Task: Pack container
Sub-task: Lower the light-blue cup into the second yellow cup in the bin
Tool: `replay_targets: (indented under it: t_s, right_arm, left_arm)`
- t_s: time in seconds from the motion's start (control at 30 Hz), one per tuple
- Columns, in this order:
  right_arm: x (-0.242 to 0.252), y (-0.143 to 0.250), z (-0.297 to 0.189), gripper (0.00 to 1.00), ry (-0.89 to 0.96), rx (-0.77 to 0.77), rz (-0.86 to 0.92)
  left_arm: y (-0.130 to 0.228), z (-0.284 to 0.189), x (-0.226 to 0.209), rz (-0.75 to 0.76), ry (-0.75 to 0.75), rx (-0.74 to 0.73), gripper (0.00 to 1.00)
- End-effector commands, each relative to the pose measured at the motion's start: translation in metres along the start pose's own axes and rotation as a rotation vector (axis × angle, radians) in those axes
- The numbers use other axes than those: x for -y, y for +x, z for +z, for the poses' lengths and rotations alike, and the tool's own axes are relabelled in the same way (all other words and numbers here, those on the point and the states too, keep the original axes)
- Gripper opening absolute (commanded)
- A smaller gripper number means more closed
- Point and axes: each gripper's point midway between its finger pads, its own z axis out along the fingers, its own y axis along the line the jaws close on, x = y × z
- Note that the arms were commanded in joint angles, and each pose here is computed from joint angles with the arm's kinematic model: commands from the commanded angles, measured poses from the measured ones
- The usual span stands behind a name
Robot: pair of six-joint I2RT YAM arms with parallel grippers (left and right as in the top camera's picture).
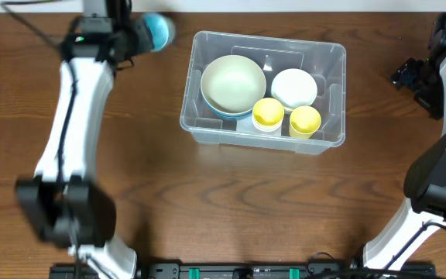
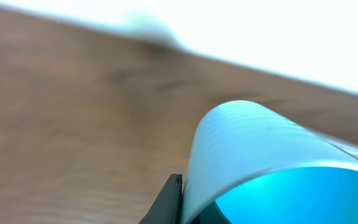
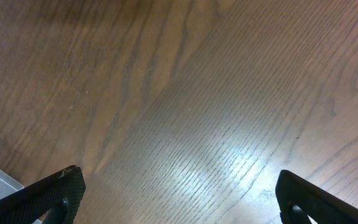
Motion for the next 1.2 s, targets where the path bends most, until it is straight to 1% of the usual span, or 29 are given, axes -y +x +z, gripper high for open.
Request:
replay_targets:
  t_s: [0.0, 0.1, 0.17, 0.3, 0.4, 0.53, 0.67, 0.87, 1.17]
  right_arm:
    - [0.004, -0.002, -0.001, 0.99, 0.013, 0.008, 0.015]
    - [0.004, -0.002, -0.001, 0.99, 0.013, 0.008, 0.015]
    - [0.004, -0.002, -0.001, 0.99, 0.012, 0.008, 0.015]
    - [0.004, -0.002, -0.001, 0.99, 0.013, 0.008, 0.015]
    - [0.004, -0.002, -0.001, 0.99, 0.013, 0.008, 0.015]
    - [0.004, -0.002, -0.001, 0.99, 0.013, 0.008, 0.015]
    - [0.004, -0.002, -0.001, 0.99, 0.013, 0.008, 0.015]
    - [0.004, -0.002, -0.001, 0.99, 0.013, 0.008, 0.015]
    - [0.004, -0.002, -0.001, 0.99, 0.012, 0.008, 0.015]
  left_arm:
    - [0.007, -0.058, 0.104, 0.123, 0.339, 0.008, 0.06]
    - [0.033, -0.081, 0.161, 0.340, 0.437, 0.012, 0.06]
    - [0.058, -0.082, 0.190, 0.458, 0.457, -0.010, 0.06]
    - [0.108, -0.069, 0.233, 0.610, 0.443, -0.071, 0.06]
    - [0.141, -0.053, 0.252, 0.683, 0.417, -0.115, 0.06]
    - [0.177, -0.029, 0.264, 0.732, 0.395, -0.186, 0.06]
    - [0.201, -0.005, 0.264, 0.748, 0.382, -0.253, 0.06]
    - [0.224, 0.027, 0.257, 0.754, 0.355, -0.319, 0.06]
    - [0.238, 0.062, 0.260, 0.754, 0.354, -0.322, 0.06]
